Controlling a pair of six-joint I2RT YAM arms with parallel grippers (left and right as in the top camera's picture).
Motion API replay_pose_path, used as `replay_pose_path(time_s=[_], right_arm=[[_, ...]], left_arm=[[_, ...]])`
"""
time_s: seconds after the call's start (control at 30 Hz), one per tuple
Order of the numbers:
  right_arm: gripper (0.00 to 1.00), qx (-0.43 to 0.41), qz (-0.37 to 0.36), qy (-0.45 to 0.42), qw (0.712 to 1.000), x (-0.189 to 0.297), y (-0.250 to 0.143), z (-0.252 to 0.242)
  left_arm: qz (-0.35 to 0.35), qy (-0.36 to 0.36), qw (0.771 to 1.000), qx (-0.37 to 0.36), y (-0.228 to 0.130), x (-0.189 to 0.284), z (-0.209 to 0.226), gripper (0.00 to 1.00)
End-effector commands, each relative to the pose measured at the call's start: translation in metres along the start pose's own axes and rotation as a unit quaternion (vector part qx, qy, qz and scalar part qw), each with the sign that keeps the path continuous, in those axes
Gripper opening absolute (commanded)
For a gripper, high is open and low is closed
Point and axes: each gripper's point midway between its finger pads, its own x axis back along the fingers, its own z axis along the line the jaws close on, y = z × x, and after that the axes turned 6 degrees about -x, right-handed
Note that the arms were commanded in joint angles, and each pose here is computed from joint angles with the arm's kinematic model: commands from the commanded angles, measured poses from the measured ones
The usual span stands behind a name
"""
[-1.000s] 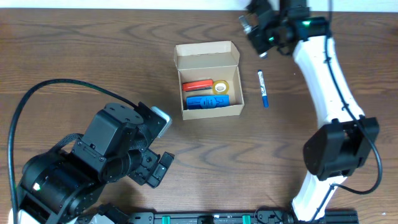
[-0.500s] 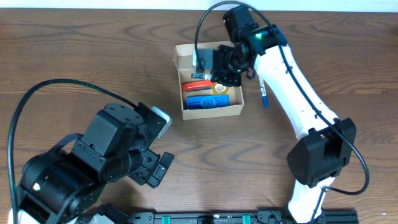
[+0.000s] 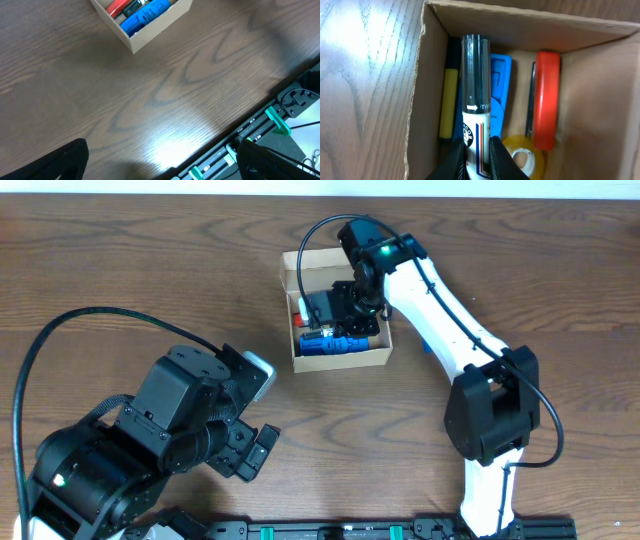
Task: Pack container
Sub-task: 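Lower the marker into the box and open the right gripper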
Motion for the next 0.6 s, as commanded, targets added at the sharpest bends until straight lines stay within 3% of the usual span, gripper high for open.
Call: replay_pose_path(time_s=[0.0, 0.4, 0.57], right_arm=[[0.01, 0.016, -0.006, 0.025, 1.000, -0.017, 0.005, 0.008], [0.01, 0.011, 0.002, 0.046, 0.999, -0.036, 0.000, 0.011], [0.16, -0.004, 0.003, 0.045, 0.999, -0.036, 0.000, 0.010]], left_arm=[[0.000, 0.002, 1.000, 0.002, -0.002, 0.001, 0.001, 0.95], [0.000, 0.002, 1.000, 0.001, -0.001, 0.001, 0.001, 0.95], [0.000, 0.002, 1.000, 0.002, -0.002, 0.001, 0.001, 0.95]])
